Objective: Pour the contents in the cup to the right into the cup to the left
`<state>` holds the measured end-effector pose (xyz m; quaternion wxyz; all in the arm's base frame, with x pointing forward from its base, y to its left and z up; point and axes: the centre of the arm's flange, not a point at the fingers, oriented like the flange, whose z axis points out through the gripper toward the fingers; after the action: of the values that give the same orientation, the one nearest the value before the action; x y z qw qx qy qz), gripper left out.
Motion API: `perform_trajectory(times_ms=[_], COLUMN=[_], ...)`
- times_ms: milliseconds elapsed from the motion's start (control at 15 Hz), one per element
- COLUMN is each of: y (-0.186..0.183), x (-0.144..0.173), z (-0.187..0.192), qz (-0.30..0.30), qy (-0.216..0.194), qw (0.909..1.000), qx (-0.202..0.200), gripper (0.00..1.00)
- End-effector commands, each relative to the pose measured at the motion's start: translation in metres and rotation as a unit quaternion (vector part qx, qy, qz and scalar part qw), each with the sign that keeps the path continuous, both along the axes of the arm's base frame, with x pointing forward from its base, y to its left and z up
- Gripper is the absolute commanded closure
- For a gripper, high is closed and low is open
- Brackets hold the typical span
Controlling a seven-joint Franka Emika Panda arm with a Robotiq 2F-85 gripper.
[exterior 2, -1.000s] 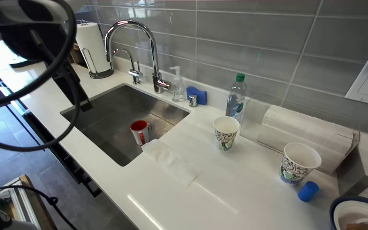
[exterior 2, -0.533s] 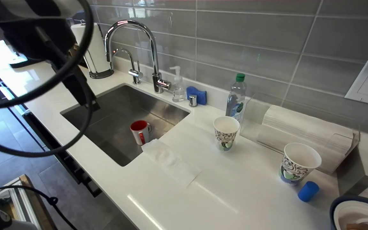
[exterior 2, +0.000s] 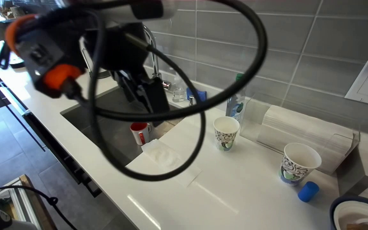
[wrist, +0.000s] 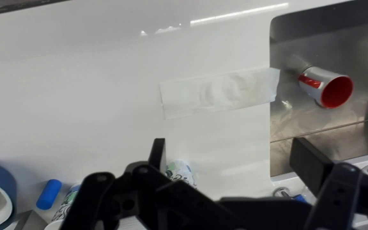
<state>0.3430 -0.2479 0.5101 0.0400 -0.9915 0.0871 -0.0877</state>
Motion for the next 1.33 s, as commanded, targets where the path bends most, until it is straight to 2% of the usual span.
perform_trajectory(times_ms=[0,333,600,933,1000,1067,1267], y=[-0.043,-0.097,-0.129,-0.173,-0.176,-0.148,-0.160], x=[0.046,0.085,0.118,0.156,0.163,0.133,0.148], z=[-0.007,-0.018,-0.034,-0.053,-0.053,-0.058,-0.065], qz=[-0.014,-0.006,-0.020,-0.057,-0.066,-0.061,-0.068], qy=[-0.012,-0.031,-0.051,-0.077,-0.068,-0.066,-0.063], qw=[0.9995,0.9981,0.9969,0.9947,0.9954,0.9954,0.9954], qx=[-0.027,-0.053,-0.058,-0.036,-0.016,-0.033,-0.026], gripper=[0.00,0.00,0.00,0.00,0.00,0.00,0.00])
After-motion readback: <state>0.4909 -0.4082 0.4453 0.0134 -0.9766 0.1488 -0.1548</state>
